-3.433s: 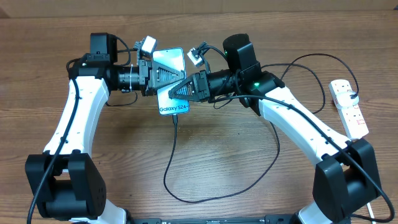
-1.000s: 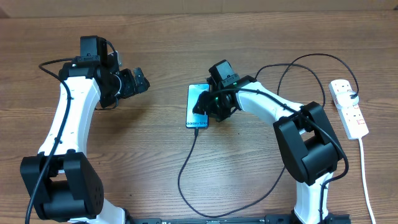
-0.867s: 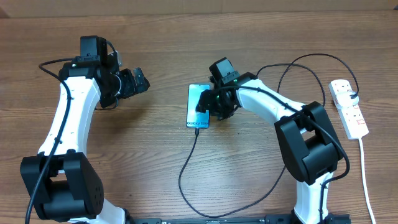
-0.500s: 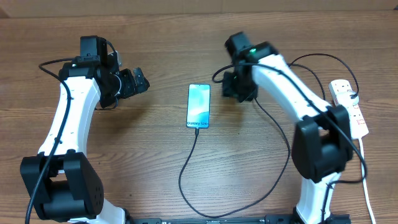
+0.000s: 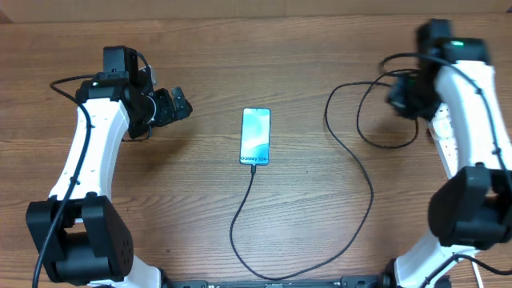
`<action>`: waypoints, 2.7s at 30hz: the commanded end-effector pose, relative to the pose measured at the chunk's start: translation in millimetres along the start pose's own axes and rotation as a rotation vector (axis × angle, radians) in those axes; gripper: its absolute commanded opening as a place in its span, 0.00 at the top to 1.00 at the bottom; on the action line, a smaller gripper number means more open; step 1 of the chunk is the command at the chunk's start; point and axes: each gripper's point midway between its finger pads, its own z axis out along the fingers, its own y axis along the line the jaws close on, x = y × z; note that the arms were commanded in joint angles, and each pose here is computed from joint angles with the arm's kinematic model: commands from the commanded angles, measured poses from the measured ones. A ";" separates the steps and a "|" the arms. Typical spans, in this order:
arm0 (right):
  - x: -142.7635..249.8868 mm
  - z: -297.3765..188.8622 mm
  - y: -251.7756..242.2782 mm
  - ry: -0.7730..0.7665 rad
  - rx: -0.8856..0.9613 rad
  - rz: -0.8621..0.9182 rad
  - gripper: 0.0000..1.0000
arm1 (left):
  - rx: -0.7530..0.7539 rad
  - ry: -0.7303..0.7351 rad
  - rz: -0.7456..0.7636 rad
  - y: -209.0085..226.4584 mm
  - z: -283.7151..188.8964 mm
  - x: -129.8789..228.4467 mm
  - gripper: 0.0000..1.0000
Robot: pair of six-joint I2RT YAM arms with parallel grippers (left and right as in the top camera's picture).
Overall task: Plug charger to phone and switch on socket
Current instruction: 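Move the right gripper over to the white power strip, then press the orange socket switch beside the plug with the right gripper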
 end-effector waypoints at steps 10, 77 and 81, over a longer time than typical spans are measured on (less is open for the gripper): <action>-82.8 -26.5 -180.5 -0.205 0.112 0.339 0.01 | 0.000 -0.031 0.004 -1.8 -9.0 -5.0 0.01; -93.2 124.0 -195.5 -0.176 -0.121 0.006 0.00 | -0.001 -0.030 0.004 -1.8 -8.9 -5.0 0.00; -94.3 135.2 -196.2 -0.168 -0.121 0.007 0.00 | -0.001 -0.030 0.004 -1.8 -8.9 -5.0 0.01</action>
